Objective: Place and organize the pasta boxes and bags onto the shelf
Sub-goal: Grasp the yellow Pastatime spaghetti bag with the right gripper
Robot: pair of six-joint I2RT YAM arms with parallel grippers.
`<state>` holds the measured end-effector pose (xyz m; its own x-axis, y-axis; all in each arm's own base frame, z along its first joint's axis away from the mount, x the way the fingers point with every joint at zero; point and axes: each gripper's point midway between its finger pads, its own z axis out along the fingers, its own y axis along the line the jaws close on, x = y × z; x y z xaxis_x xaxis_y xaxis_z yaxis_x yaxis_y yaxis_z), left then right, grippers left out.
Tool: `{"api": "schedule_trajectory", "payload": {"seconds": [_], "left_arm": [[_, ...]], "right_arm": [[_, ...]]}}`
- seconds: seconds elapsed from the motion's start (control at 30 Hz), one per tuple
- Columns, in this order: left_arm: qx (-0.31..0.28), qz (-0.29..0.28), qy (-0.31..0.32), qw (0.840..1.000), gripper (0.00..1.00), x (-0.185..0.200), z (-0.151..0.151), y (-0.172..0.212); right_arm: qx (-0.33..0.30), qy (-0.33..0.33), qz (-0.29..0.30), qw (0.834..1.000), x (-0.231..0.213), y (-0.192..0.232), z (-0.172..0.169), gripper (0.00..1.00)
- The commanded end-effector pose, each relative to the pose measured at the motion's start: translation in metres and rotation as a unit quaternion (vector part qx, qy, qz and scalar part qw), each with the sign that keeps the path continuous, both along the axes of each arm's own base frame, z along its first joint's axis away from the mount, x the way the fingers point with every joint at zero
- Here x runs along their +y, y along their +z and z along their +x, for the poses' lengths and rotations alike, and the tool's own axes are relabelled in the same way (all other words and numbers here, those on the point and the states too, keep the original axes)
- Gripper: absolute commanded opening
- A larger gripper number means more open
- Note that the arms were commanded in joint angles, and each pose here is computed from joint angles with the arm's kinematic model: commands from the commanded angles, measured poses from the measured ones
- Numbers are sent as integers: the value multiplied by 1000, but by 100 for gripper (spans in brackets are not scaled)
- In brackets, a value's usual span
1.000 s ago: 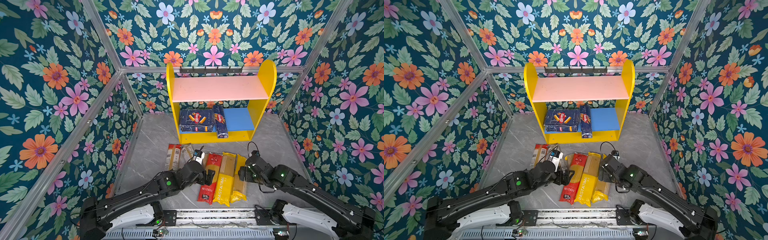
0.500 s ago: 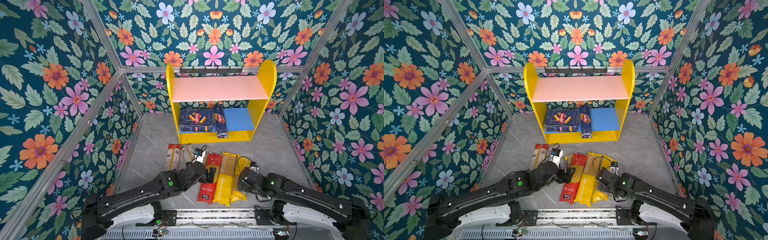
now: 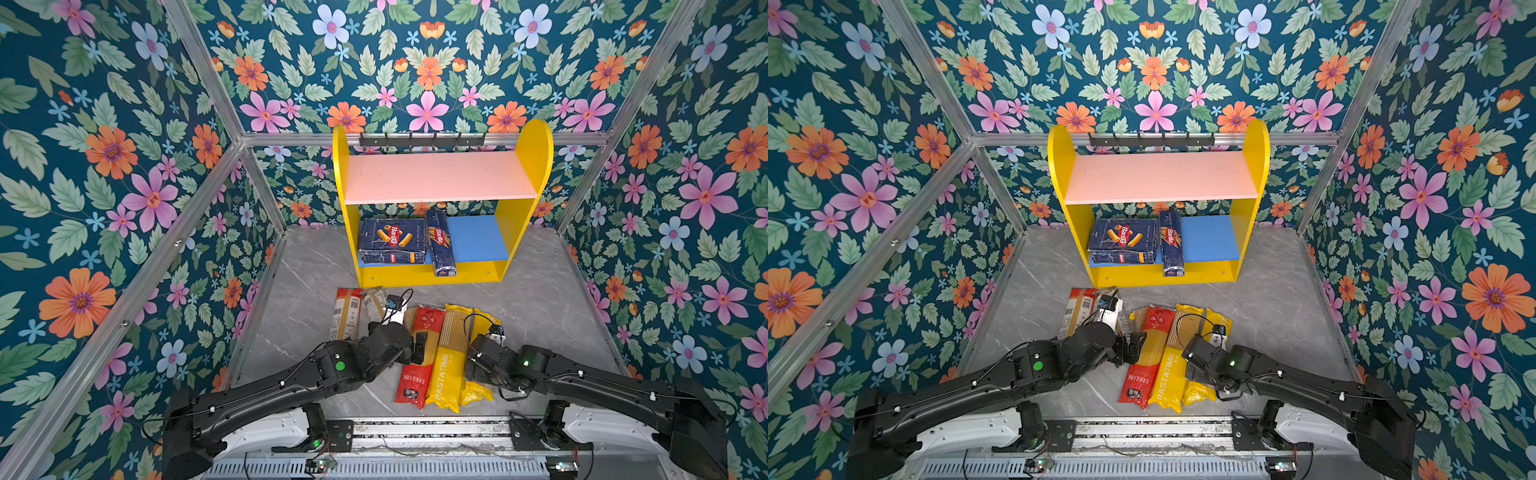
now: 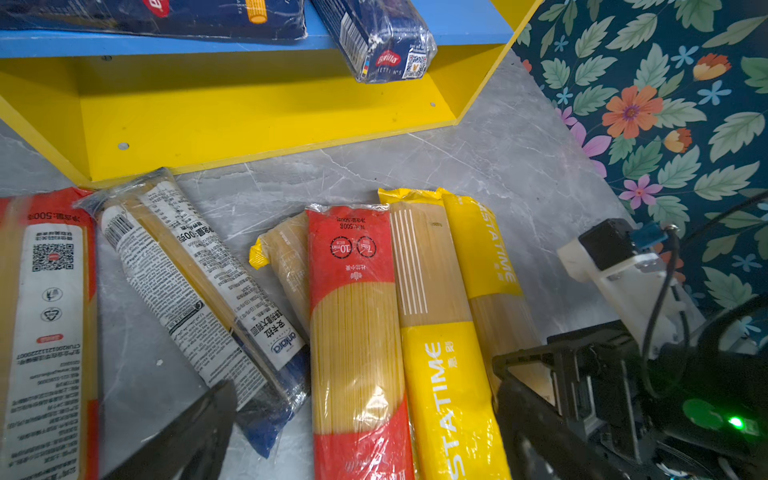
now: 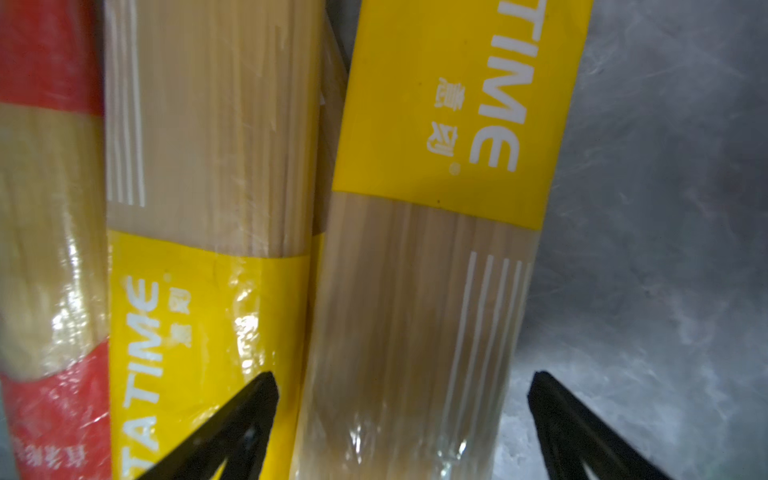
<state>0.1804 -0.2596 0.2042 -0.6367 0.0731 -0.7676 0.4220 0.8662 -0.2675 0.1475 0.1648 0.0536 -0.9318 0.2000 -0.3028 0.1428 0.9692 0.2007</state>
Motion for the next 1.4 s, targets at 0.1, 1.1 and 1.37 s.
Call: {"api": "schedule_trajectory", "payload": {"seconds": [0.1, 1.1, 1.37], "left_arm": [[-10, 13, 5, 1000, 100, 3, 4, 3], [-24, 29, 18, 999, 100, 12, 7, 7], [-38, 33, 26, 998, 100, 18, 10, 18]], "right_arm": [[5, -17, -7, 1000, -3, -9, 2, 95], [15, -12, 10, 1000, 2, -17, 14, 47], [-19, -10, 8, 1000, -10, 14, 16, 37]]}}
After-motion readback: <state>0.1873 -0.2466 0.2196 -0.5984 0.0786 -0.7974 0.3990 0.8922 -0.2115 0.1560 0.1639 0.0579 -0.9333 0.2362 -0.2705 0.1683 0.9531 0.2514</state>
